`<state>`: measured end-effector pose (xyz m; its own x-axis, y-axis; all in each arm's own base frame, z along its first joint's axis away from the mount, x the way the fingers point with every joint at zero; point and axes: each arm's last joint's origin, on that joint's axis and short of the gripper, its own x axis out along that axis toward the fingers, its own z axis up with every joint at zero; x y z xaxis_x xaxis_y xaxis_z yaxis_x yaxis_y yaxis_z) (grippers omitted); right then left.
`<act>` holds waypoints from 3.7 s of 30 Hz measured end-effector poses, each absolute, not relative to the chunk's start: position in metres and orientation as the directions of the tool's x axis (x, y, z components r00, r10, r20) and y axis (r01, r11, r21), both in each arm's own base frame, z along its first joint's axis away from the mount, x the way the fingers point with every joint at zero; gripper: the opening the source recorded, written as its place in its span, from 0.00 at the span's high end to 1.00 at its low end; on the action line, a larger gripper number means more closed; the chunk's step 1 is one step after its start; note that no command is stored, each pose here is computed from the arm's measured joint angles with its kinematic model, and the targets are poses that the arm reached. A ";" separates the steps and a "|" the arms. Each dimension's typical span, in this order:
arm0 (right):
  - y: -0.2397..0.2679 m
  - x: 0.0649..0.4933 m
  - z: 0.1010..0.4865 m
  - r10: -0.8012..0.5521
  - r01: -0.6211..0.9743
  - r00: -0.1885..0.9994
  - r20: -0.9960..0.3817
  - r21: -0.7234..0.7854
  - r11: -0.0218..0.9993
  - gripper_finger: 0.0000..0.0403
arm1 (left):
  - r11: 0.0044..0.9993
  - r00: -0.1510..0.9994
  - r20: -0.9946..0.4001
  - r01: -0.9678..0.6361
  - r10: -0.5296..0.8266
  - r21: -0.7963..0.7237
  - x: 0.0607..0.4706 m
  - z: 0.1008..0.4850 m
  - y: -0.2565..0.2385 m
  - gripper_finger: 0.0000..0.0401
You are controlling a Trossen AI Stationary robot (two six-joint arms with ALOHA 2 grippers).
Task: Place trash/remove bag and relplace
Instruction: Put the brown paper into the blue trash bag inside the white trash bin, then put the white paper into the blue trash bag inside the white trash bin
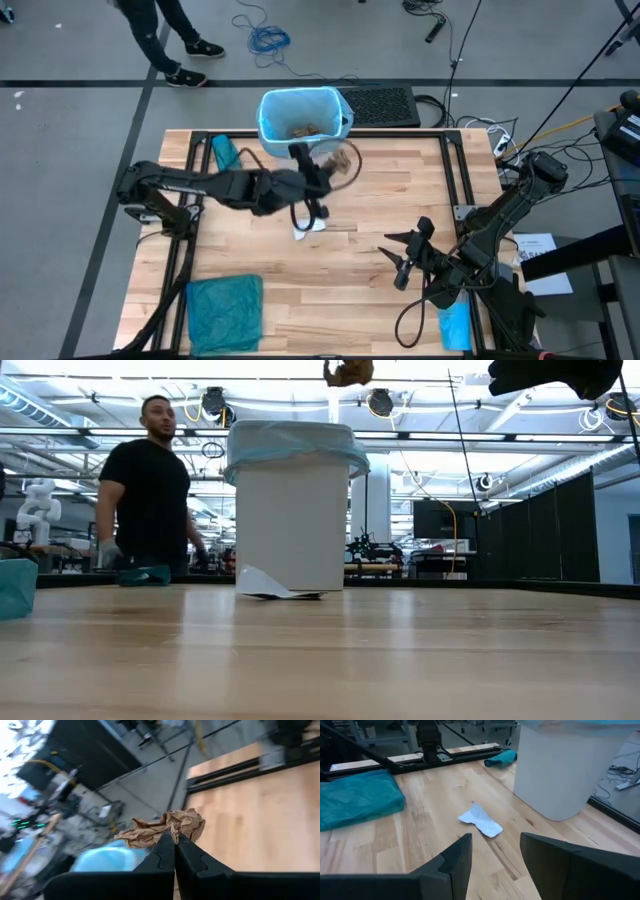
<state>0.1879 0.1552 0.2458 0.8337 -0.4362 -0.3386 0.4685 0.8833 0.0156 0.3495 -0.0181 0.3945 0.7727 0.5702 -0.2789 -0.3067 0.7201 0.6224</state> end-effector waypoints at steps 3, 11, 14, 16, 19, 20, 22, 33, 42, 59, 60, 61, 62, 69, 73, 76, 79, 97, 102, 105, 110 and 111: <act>0.156 0.188 0.246 -0.433 0.467 0.836 -0.338 0.020 0.884 0.60 | 0.690 0.745 -0.265 -0.339 0.612 0.639 0.346 0.411 -0.002 1.00; 0.156 0.189 0.247 -0.430 0.463 0.839 -0.334 0.022 0.886 0.60 | 0.620 0.627 -0.282 -0.419 0.726 0.663 0.333 0.430 0.054 1.00; 0.156 0.189 0.247 -0.430 0.463 0.839 -0.334 0.023 0.886 0.60 | 0.605 0.569 -0.310 -0.453 0.761 0.655 0.327 0.427 0.077 1.00; 0.156 0.189 0.247 -0.430 0.463 0.839 -0.334 0.022 0.886 0.60 | 0.623 0.547 -0.350 -0.462 0.760 0.631 0.323 0.423 0.092 1.00; 0.156 0.189 0.247 -0.430 0.463 0.839 -0.334 0.023 0.886 0.60 | 0.666 0.531 -0.416 -0.478 0.738 0.573 0.314 0.418 0.113 1.00; 0.156 0.189 0.247 -0.430 0.463 0.839 -0.334 0.023 0.886 0.60 | 0.680 0.526 -0.438 -0.484 0.729 0.550 0.311 0.416 0.120 1.00; 0.156 0.189 0.247 -0.430 0.463 0.839 -0.334 0.023 0.886 0.60 | 0.708 0.521 -0.479 -0.502 0.706 0.498 0.305 0.413 0.132 1.00; 0.156 0.189 0.247 -0.430 0.463 0.839 -0.334 0.023 0.886 0.60 | 0.708 0.493 -0.520 -0.585 0.698 0.395 0.294 0.410 0.153 0.95; 0.156 0.189 0.247 -0.430 0.463 0.839 -0.334 0.022 0.886 0.60 | 0.719 0.505 -0.523 -0.578 0.687 0.386 0.294 0.410 0.153 0.95; 0.156 0.189 0.247 -0.430 0.463 0.839 -0.334 0.022 0.886 0.60 | 0.756 0.531 -0.549 -0.549 0.645 0.357 0.295 0.408 0.151 0.94; 0.156 0.189 0.247 -0.430 0.463 0.839 -0.334 0.022 0.886 0.60 | 0.757 0.532 -0.550 -0.548 0.644 0.356 0.295 0.408 0.151 0.94; 0.156 0.189 0.247 -0.430 0.463 0.839 -0.334 0.022 0.886 0.60 | 0.758 0.533 -0.550 -0.547 0.643 0.355 0.295 0.408 0.151 0.94; 0.156 0.189 0.247 -0.430 0.463 0.839 -0.334 0.022 0.886 0.60 | 0.761 0.536 -0.551 -0.545 0.639 0.353 0.295 0.407 0.151 0.94; 0.156 0.189 0.247 -0.430 0.463 0.839 -0.334 0.022 0.886 0.60 | 0.780 0.557 -0.557 -0.528 0.616 0.335 0.295 0.407 0.150 0.94; 0.156 0.189 0.247 -0.430 0.463 0.839 -0.334 0.022 0.886 0.60 | 0.780 0.556 -0.557 -0.528 0.616 0.335 0.295 0.407 0.151 0.94; 0.156 0.189 0.247 -0.430 0.463 0.839 -0.334 0.022 0.886 0.60 | 0.787 0.564 -0.559 -0.522 0.608 0.329 0.295 0.407 0.150 0.94; 0.156 0.189 0.247 -0.431 0.464 0.839 -0.334 0.022 0.886 0.60 | 0.805 0.583 -0.565 -0.504 0.584 0.312 0.296 0.407 0.150 0.93; 0.156 0.189 0.247 -0.431 0.464 0.839 -0.334 0.023 0.886 0.60 | 0.839 0.597 -0.602 -0.471 0.530 0.272 0.298 0.404 0.142 0.66; 0.156 0.189 0.247 -0.430 0.464 0.839 -0.334 0.023 0.886 0.60 | 0.927 0.683 -0.634 -0.333 0.363 0.172 0.308 0.401 0.114 0.66; 0.156 0.189 0.247 -0.431 0.464 0.839 -0.334 0.023 0.886 0.60 | 0.954 0.708 -0.642 -0.263 0.293 0.145 0.316 0.401 0.089 0.66; 0.156 0.189 0.247 -0.431 0.464 0.839 -0.334 0.022 0.886 0.60 | 0.975 0.740 -0.636 -0.140 0.219 0.174 0.329 0.399 0.042 0.66; 0.156 0.189 0.247 -0.431 0.464 0.838 -0.334 0.022 0.886 0.60 | 0.974 0.739 -0.637 -0.131 0.221 0.186 0.330 0.399 0.035 0.66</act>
